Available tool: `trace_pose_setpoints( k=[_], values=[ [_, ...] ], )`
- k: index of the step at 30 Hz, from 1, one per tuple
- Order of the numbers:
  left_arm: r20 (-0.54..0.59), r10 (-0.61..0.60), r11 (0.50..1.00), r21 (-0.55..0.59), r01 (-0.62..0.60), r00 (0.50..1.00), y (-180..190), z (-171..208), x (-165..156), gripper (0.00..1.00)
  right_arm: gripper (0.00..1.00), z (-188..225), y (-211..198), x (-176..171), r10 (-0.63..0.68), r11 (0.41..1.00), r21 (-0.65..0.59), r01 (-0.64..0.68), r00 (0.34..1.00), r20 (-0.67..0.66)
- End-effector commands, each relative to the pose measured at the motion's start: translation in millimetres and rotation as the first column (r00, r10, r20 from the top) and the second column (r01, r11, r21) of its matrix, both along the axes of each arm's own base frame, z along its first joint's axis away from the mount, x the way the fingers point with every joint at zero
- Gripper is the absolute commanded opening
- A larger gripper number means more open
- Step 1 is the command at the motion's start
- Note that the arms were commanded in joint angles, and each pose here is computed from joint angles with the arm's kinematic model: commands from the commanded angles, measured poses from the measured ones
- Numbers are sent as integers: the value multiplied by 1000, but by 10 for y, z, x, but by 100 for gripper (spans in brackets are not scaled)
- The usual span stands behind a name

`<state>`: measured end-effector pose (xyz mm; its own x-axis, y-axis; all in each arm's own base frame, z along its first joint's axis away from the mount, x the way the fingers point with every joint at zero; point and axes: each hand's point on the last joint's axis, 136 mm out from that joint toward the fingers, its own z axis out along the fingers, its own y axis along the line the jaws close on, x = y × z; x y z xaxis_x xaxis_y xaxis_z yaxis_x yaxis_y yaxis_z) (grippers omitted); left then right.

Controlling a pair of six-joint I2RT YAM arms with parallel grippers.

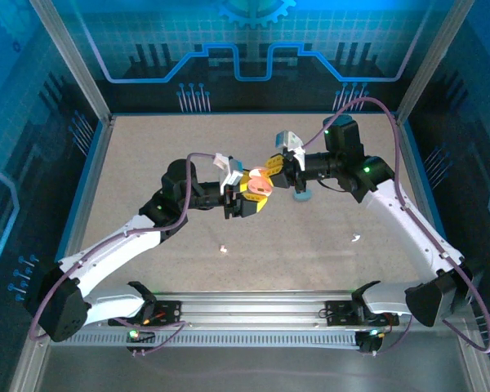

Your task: Insert the wireless bluetooth earbuds into the charging case

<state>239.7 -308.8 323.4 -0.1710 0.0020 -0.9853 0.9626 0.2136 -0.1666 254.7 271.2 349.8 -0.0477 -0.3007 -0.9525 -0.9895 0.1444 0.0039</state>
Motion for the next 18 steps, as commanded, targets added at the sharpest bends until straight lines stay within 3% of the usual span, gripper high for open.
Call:
trace_pose_setpoints(
  k=[1, 10, 18],
  values=[
    [35, -19, 1000, 6, 19, 999, -9, -2, -54, 54, 16, 68, 40, -74, 21, 1000, 9, -22, 1000, 3],
    [52, -12, 1000, 16, 11, 999, 12, -14, -62, 58, 16, 83, 46, -75, 28, 999, 15, -28, 1000, -8],
    [46, -11, 1000, 12, 10, 999, 8, 2, -54, 48, 17, 71, 44, -87, 31, 999, 13, -31, 999, -11]
  ],
)
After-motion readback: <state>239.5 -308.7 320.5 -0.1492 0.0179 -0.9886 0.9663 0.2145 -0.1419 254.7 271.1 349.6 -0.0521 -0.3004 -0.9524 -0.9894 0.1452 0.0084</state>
